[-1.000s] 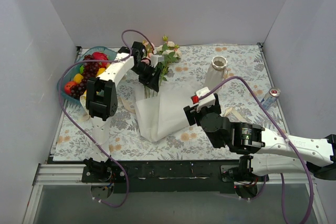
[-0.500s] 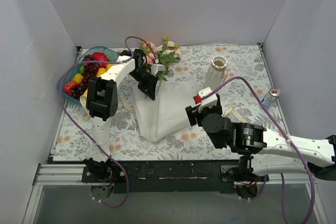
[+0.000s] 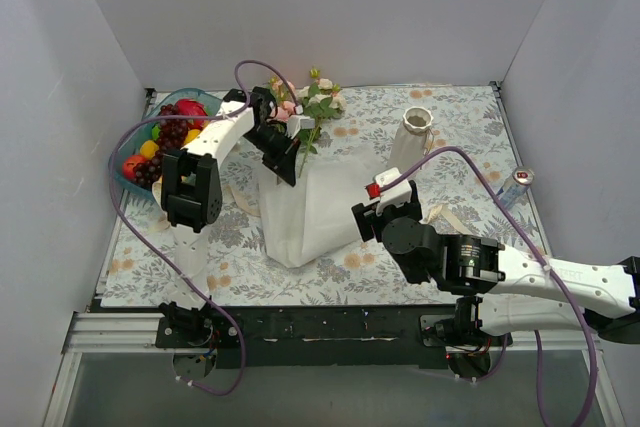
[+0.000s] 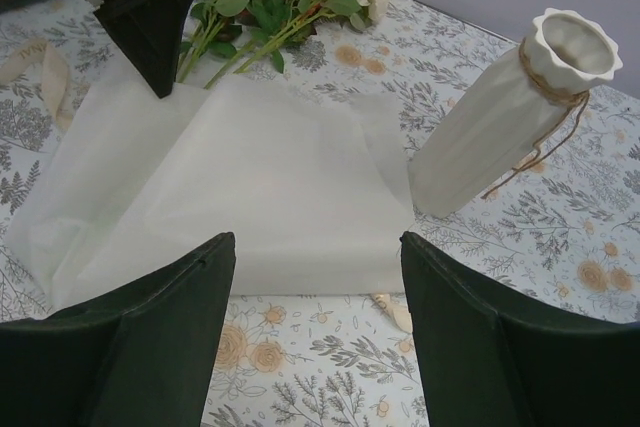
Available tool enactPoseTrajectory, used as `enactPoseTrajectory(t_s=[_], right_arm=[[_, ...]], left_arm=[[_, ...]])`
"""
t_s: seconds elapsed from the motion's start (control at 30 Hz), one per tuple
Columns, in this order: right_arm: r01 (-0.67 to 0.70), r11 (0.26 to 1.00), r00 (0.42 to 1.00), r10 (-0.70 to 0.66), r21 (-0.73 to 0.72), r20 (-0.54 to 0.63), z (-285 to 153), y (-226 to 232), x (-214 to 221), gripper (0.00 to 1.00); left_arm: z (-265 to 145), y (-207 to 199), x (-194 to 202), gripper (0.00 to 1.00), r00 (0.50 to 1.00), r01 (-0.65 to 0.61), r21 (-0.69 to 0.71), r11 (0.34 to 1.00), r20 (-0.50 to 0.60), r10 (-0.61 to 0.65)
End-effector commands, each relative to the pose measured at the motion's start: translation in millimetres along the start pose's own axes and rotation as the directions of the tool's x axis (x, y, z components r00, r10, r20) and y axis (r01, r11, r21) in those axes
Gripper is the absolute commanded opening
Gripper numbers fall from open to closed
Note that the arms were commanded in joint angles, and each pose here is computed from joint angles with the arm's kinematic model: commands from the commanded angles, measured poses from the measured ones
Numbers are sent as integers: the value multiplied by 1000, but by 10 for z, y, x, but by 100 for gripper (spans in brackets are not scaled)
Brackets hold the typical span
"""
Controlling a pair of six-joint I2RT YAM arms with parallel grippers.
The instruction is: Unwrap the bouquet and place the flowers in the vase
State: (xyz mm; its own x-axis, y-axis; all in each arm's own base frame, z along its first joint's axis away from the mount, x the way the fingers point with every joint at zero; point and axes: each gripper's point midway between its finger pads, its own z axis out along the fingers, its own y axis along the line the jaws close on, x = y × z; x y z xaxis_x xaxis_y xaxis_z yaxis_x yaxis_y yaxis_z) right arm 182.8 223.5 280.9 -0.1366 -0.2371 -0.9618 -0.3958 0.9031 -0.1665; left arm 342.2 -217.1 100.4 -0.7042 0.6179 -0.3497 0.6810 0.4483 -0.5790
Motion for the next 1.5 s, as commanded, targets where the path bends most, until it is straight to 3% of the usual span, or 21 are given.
enactPoseTrajectory(t_s=[0.0, 0.2, 0.43, 0.63, 0.67, 0.9, 1.33, 1.47], right_arm=[[-15, 1000, 1000, 15, 25, 22, 15, -4, -162, 74], [-26, 999, 998, 24, 20, 54, 14, 0, -289, 74], [-12, 999, 997, 10, 32, 77, -20, -63, -454, 74], [-39, 998, 991, 32, 49, 129, -135, -248, -759, 74], [-42, 998, 990, 35, 50, 134, -149, -262, -795, 74], [-9, 998, 990, 0, 66, 138, -170, -314, -885, 75], [-4, 998, 988, -5, 57, 157, -120, -225, -930, 76], [1, 999, 992, -8, 50, 127, -47, -130, -776, 76]], left_arm=[[-568, -696, -269, 0, 967, -199, 21, 980, 169, 192], [-718, -1045, -50, 0, 928, -321, 25, 947, 210, 309], [-751, -1274, 280, 0, 841, -505, 5, 863, 228, 491], [-917, -1572, 399, 0, 693, -675, -69, 735, 282, 663], [-965, -1683, 450, 0, 644, -715, -96, 692, 296, 706], [-1070, -1952, 708, 0, 459, -812, -240, 532, 301, 836], [-879, -1888, 1272, 0, 515, -805, -214, 553, 211, 831], [-912, -1899, 1337, 0, 566, -770, -221, 599, 198, 800]])
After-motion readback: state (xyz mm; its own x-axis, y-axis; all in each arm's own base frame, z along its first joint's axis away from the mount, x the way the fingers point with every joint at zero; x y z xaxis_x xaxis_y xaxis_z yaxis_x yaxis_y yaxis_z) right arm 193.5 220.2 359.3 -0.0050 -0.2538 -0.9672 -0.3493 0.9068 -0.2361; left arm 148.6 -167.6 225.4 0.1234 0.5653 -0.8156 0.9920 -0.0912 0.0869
